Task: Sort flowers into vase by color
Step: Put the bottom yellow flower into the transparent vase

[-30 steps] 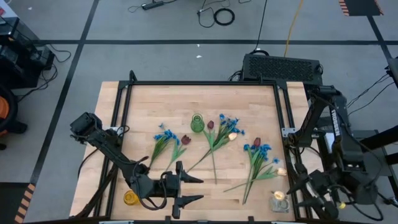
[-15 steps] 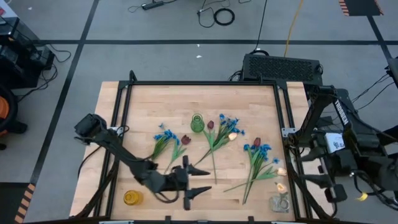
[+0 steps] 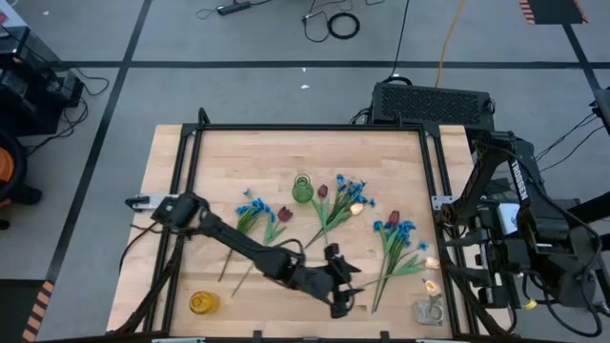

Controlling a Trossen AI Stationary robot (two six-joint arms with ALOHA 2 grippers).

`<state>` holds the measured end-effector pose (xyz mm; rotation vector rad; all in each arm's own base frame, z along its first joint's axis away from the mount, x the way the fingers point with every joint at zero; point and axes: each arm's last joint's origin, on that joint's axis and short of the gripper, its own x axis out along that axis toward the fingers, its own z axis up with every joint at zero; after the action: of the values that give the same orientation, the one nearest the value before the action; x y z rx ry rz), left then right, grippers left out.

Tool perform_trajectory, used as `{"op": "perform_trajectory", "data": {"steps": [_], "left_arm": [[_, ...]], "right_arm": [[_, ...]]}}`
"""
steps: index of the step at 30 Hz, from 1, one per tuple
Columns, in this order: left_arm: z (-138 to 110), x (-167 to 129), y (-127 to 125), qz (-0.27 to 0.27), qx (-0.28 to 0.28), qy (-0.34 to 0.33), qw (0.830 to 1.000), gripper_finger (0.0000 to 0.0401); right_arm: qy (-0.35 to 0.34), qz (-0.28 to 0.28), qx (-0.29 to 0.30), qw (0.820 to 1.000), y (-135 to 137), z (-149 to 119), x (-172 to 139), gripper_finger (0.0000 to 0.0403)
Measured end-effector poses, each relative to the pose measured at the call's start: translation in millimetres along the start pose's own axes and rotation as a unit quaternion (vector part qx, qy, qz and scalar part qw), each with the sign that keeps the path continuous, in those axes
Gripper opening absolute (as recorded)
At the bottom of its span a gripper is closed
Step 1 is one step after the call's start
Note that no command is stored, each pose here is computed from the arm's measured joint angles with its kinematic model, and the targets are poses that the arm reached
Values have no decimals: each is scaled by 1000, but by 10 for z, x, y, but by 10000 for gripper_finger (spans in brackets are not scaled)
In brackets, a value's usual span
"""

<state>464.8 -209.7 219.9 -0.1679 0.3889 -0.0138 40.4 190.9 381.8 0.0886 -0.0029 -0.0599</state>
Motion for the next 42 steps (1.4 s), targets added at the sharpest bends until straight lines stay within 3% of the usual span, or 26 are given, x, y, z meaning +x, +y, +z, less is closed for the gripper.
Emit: {"op": "perform_trajectory", "data": {"steps": [4,18,36,42], "left_arm": [[-29,214,25,-27,-3,9,1000,239],[-579,653,240,4,-30,65,997,239],[-871,808,323,7,0,90,996,238],[-917,824,340,3,9,102,995,192]], "right_arm": [[0,0,-2,1000,89,-75,0,203],[-1,-24,-33,999,98,-55,98,203],[-1,-36,-45,998,86,-54,147,203],[-1,-36,-45,998,86,-54,147,203]]}}
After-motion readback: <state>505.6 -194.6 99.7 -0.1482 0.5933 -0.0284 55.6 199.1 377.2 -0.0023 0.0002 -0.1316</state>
